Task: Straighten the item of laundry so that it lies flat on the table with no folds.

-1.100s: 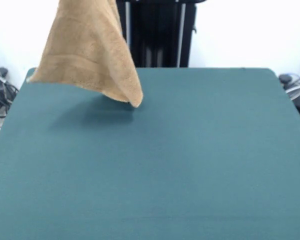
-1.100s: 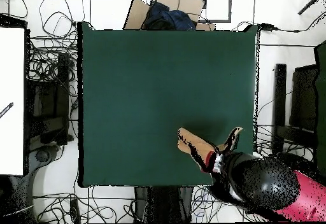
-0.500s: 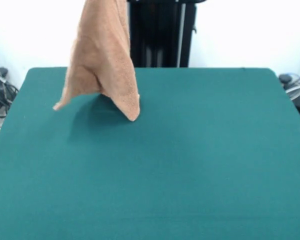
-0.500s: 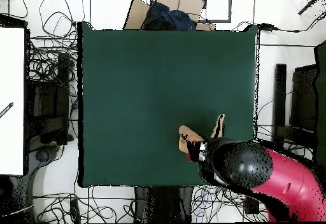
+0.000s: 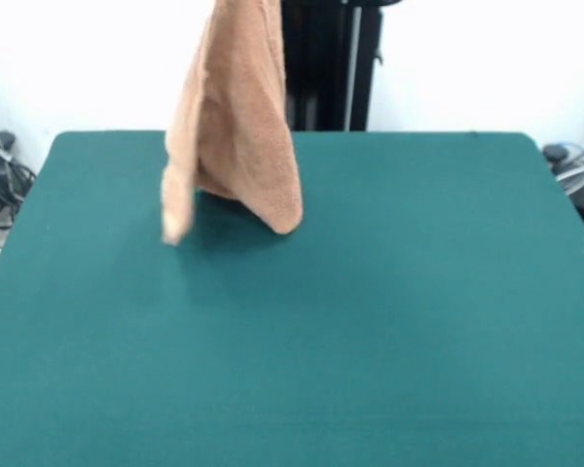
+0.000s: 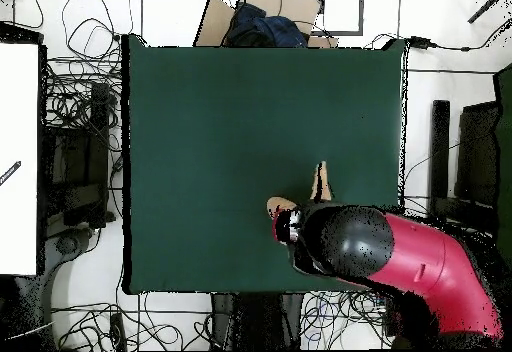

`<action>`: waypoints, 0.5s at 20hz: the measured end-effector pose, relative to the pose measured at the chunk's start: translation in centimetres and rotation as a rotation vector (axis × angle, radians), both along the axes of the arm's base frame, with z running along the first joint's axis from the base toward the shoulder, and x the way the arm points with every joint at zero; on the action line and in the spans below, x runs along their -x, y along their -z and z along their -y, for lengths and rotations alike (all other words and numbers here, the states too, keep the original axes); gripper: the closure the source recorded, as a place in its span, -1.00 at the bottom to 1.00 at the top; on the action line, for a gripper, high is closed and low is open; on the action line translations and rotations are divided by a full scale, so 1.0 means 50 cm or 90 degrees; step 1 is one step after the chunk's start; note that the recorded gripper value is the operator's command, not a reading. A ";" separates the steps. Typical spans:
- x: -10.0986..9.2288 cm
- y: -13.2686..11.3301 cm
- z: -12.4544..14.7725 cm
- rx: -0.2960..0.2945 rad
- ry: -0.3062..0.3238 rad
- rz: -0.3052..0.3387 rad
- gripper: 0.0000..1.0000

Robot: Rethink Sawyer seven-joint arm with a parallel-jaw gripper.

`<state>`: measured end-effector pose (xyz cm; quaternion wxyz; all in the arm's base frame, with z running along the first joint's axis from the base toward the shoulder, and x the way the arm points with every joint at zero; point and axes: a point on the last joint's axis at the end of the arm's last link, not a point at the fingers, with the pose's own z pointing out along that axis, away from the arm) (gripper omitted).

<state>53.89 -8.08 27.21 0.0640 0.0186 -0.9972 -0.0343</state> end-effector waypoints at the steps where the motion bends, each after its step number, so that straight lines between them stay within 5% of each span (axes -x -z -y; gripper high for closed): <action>1: -0.002 0.000 -0.002 0.000 -0.002 0.000 1.00; 10: -0.039 0.062 -0.041 -0.016 -0.025 0.015 1.00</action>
